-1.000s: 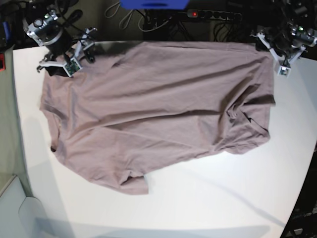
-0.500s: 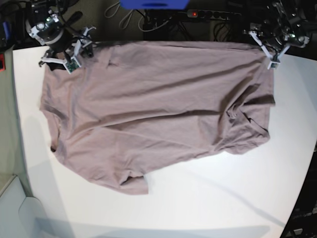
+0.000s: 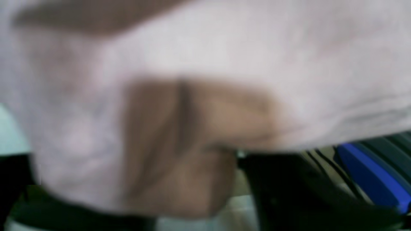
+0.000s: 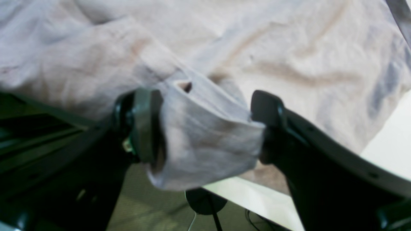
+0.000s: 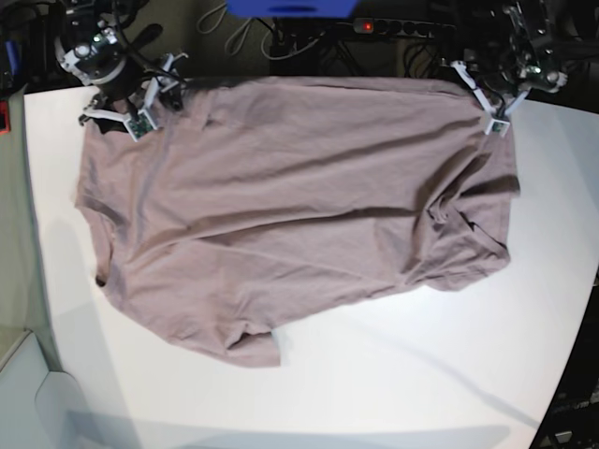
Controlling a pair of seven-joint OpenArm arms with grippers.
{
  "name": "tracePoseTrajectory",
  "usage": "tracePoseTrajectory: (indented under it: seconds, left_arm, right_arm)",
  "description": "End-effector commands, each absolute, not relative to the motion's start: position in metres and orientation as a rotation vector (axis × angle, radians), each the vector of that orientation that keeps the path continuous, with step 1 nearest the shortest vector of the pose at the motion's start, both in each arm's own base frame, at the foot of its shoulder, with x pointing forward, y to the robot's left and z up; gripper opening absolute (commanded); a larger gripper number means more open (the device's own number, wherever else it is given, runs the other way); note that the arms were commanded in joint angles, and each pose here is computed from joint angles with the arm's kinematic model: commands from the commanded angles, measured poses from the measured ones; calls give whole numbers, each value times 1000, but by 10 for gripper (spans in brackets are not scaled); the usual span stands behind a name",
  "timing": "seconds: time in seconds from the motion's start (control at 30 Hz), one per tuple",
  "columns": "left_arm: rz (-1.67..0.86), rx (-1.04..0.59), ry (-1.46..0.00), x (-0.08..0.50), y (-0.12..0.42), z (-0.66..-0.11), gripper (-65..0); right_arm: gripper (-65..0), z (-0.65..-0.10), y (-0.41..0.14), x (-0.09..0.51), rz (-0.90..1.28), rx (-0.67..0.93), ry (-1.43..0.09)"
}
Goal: Layout the t-shirt on the table in an organized manner, then fold the t-shirt properly
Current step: 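Grasp the shirt's shoulder corners with both grippers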
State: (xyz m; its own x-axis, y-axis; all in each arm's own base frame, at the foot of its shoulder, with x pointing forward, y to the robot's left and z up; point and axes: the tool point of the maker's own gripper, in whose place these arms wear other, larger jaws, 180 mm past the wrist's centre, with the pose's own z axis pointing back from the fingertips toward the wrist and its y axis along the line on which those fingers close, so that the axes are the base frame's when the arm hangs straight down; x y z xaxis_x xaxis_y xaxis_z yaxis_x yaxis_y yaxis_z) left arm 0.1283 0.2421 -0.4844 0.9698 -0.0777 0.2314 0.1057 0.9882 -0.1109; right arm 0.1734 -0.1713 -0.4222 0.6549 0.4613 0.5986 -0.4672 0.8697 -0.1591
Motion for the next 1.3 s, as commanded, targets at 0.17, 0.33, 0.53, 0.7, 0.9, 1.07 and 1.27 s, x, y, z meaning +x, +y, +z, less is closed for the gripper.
tracePoseTrajectory:
  seconds: [0.17,0.33,0.53,0.7,0.9,1.07,1.27]
  left_arm:
    - [-139,-76,-304,137,248,-458,-611]
    - [-197,-30,-380,142,242,-428,-611]
    - [-251,66,-512,159,246,-377,-612]
    - [-182,155,-571,172,280,-356,-647]
    - [-116,210,-633,186,304,-339,-641]
    - [-128,199,-616,184,300,-344,-606]
    - [-146,180,-581,174,293,-352,-412]
  right_arm:
    - [-215,-416,-171,176,526,12,-701]
    - [-215,-416,-171,176,526,12,-701]
    - [-215,-417,-171,176,526,12,-699]
    - [-290,-415,-171,179,524,10,-708]
    - [-320,-413,-171,184,524,7,-718]
    - [-319,-413,-171,183,524,8,-717]
    - [-319,-413,-171,183,524,8,-717]
